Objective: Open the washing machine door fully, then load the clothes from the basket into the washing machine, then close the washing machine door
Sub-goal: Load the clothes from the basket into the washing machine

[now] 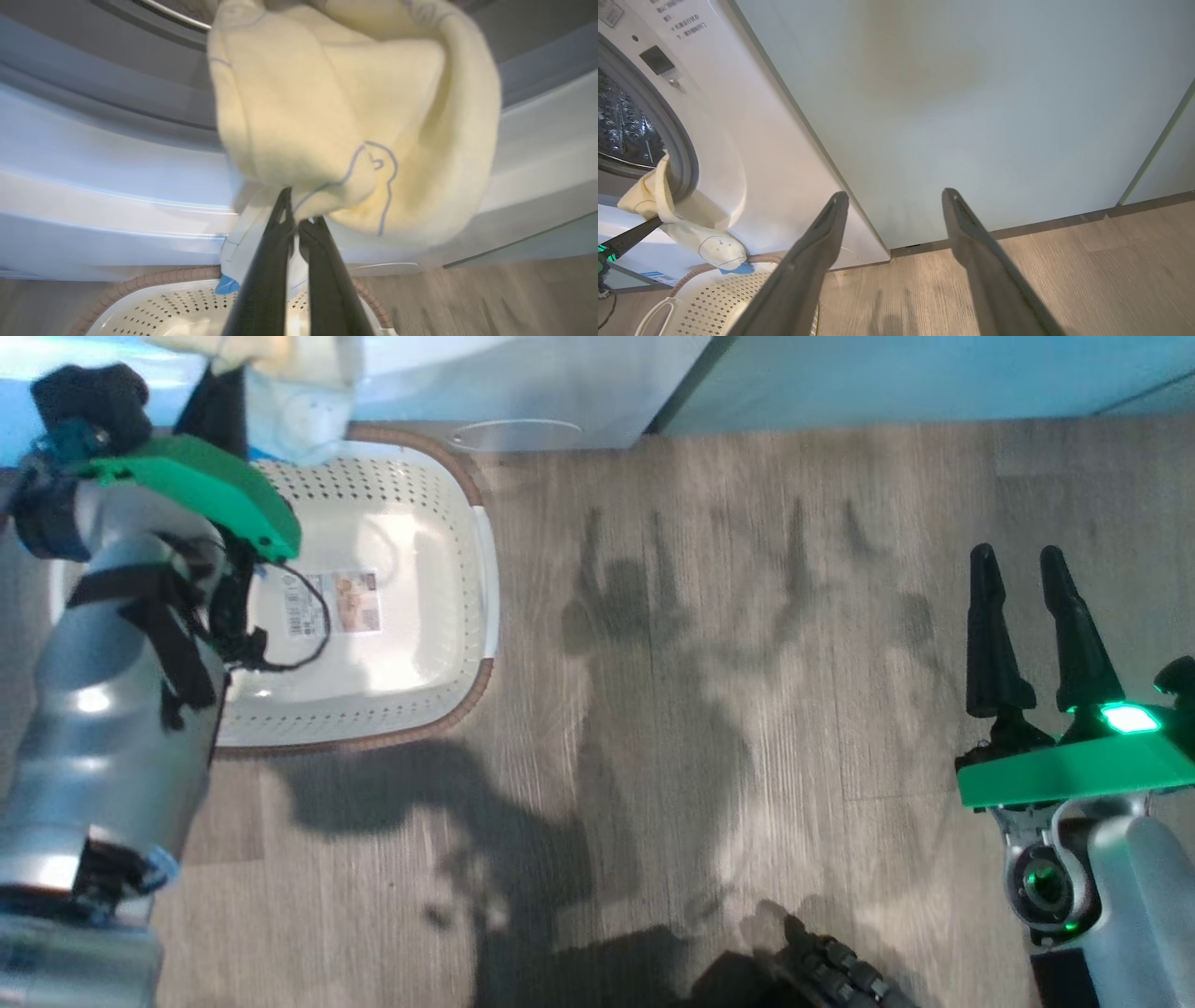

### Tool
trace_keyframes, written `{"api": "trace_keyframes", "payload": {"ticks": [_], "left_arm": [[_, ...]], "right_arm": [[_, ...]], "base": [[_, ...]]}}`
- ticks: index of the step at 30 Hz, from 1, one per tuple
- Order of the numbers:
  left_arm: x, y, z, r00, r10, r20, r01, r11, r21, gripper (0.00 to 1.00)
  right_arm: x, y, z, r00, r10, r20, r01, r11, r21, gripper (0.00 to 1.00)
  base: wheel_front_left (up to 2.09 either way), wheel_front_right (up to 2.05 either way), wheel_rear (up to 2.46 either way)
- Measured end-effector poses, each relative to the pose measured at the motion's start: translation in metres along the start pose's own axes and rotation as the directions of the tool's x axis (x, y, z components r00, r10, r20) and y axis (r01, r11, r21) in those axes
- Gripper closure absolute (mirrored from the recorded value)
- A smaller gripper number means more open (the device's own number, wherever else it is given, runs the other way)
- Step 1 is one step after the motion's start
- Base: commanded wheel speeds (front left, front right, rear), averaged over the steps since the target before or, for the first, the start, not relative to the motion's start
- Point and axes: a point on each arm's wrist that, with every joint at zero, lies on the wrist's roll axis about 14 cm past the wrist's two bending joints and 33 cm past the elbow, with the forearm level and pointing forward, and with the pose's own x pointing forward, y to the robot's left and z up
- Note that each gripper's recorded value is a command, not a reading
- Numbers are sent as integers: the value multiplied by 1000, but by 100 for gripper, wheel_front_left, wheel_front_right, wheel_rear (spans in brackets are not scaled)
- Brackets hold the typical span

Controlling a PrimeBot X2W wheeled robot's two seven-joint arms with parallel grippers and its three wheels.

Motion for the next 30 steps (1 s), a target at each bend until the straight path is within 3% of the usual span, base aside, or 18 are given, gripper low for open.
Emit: {"api": "trace_keyframes", "payload": {"ticks": [8,18,25,30], "left_arm": [[-25,-8,40,992,-35,121,45,996,-79,100],[-45,-16,91,976,-100,194,118,990,-82,100],[-38,-24,122,973,-129,194,151,983,-105,100],[-17,-27,170,951,-137,276,173,979,-112,100]], "right_arm": [[-4,8,3,1000,18,9,-19,1000,19,0],[-7,12,7,999,28,19,-29,999,27,0],[-9,10,3,1000,22,8,-22,999,24,0],[-9,7,-3,1000,15,-11,-15,1000,20,0]], "base": [[0,0,0],[0,0,0],[0,0,0],[0,0,0]]}}
